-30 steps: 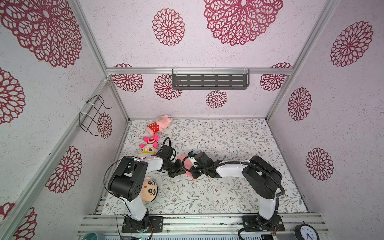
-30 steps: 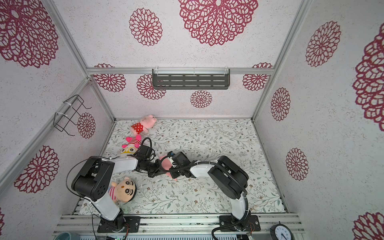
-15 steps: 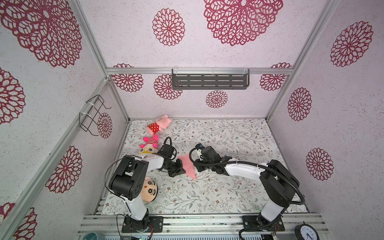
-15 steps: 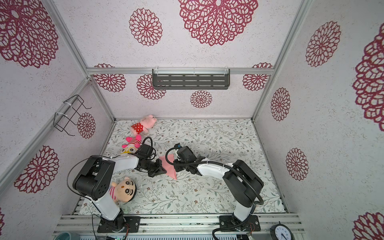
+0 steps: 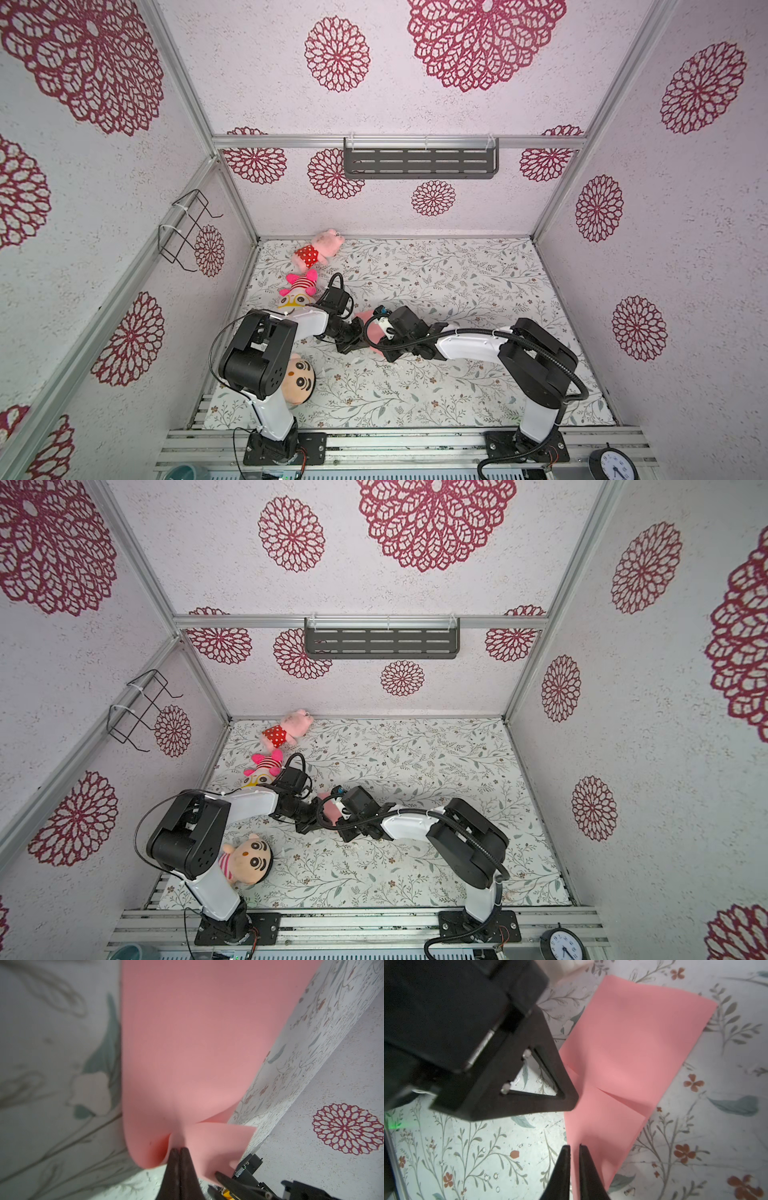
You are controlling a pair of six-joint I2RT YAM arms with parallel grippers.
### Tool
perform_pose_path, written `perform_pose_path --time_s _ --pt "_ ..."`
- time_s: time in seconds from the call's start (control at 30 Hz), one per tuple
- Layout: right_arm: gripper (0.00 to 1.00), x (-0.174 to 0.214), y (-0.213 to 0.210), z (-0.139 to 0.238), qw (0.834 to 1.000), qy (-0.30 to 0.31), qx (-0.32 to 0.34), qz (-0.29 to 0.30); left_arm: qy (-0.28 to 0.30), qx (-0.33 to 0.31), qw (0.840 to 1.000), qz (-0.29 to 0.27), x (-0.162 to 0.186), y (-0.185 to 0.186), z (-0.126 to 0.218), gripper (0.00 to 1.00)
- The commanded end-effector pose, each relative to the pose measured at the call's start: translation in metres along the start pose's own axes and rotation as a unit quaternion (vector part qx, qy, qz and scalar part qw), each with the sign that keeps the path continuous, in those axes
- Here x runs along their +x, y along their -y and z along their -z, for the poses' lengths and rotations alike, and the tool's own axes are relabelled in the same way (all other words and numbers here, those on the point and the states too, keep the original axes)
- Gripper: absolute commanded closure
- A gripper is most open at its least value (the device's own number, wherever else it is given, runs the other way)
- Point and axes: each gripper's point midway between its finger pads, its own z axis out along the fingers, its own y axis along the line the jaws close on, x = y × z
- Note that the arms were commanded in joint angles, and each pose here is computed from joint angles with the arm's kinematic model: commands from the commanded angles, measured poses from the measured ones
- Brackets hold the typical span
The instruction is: Fold a paper plane with a square sheet of paper (pick it up from the middle)
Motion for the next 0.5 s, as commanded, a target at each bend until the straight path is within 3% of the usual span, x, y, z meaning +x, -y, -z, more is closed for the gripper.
perform_pose_path --time_s 0.0,0.47 --pt "0.87 -0.012 -0.008 -0.001 1.0 0.009 -0.015 0.013 -0.008 -0.053 0.998 0.023 0.005 -0.029 -0.01 0.98" --pt "0.87 0.016 0.006 -0.008 0.999 -0.042 0.013 0.026 -0.014 -0.067 0.997 0.034 0.005 -0.037 -0.015 0.99"
